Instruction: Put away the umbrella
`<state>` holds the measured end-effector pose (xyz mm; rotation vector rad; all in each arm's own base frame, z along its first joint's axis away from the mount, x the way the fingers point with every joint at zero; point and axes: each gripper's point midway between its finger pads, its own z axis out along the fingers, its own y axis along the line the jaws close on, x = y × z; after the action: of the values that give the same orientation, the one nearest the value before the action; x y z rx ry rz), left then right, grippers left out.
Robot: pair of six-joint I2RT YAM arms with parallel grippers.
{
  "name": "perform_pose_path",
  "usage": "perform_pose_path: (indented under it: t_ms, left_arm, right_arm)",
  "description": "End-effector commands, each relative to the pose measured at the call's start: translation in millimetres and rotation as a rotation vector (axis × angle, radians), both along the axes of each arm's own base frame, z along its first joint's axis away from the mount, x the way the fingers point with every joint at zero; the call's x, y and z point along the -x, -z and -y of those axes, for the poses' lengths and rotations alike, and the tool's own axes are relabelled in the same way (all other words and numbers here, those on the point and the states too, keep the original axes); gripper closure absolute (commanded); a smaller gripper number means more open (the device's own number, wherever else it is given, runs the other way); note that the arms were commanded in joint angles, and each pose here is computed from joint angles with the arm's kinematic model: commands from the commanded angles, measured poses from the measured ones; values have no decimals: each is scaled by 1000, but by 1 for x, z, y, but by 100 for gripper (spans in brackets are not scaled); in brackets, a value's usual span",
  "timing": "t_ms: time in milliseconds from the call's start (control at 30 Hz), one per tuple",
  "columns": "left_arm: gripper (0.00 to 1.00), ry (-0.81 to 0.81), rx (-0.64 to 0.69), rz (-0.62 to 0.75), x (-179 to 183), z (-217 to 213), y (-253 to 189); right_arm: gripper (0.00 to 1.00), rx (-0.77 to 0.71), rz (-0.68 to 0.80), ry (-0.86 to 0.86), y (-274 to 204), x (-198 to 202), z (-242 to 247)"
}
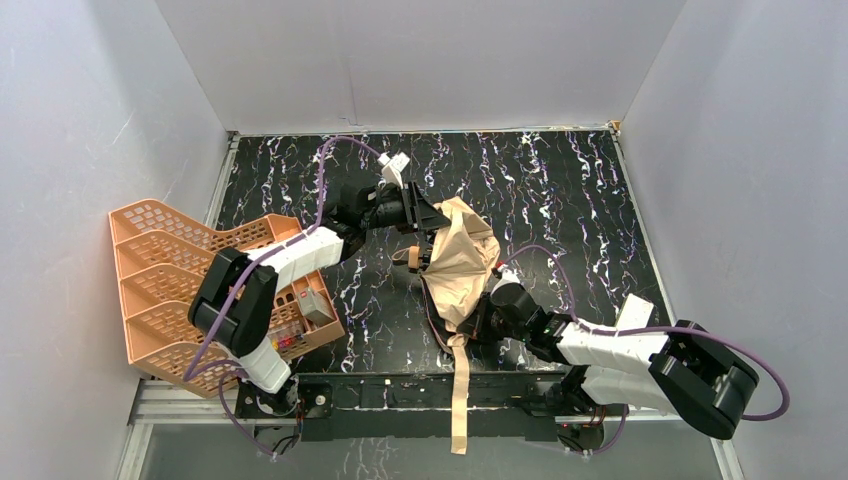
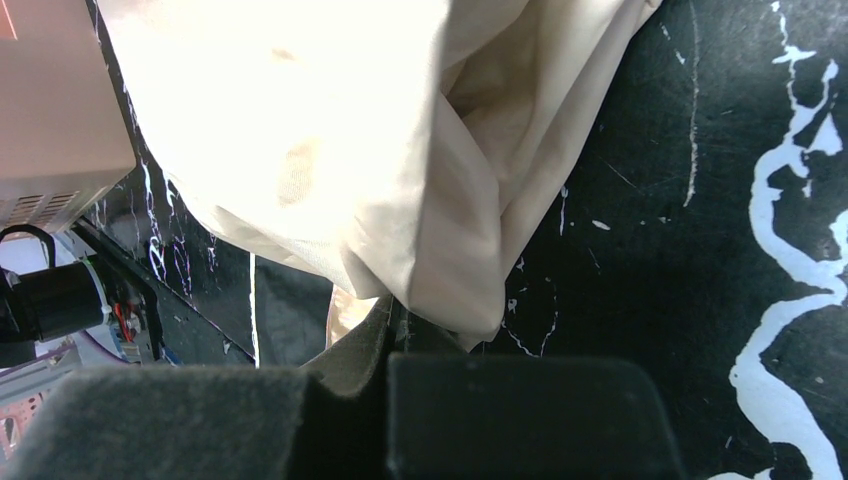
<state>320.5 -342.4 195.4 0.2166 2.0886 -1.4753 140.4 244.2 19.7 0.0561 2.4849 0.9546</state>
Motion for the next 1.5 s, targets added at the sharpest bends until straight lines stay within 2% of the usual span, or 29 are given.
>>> perform_pose_path:
  t_ms: [0,133,200,533,667,933,1067,1200,1333,1467]
  left_arm:
    - [76,35,74,75,-2,9,-34]
    - [95,29,84,102,-2,8,-49]
    - [100,27,85,124,-2,7,-59]
    - [100,71,142,254,20,-2,-120]
    - [100,89,130,284,34,-8,-130]
    - [100,181,41,240,87,20,-81]
    - [99,201,21,210,115,30,-55]
    - [97,179,13,199,133,29,-38]
    - [95,172,-2,161,147,21,-15]
    - [84,171,-14,130,164,16,5]
  right_arm:
    - [100,69,-23,10,17,8,16]
    - [100,73,-24,11,18,8,17]
    - [100,74,-24,11,19,8,17]
    - [100,71,-32,-9,20,7,11]
    - [100,66,-32,-15,20,7,9]
    - [100,13,13,-82,7,4,-7]
    - [100,-70,89,-150,-15,5,-19]
    - [95,-140,180,-195,-44,6,-23]
    - [90,-160,251,-153,-72,2,-12]
    - [89,-108,286,-43,-89,-9,8]
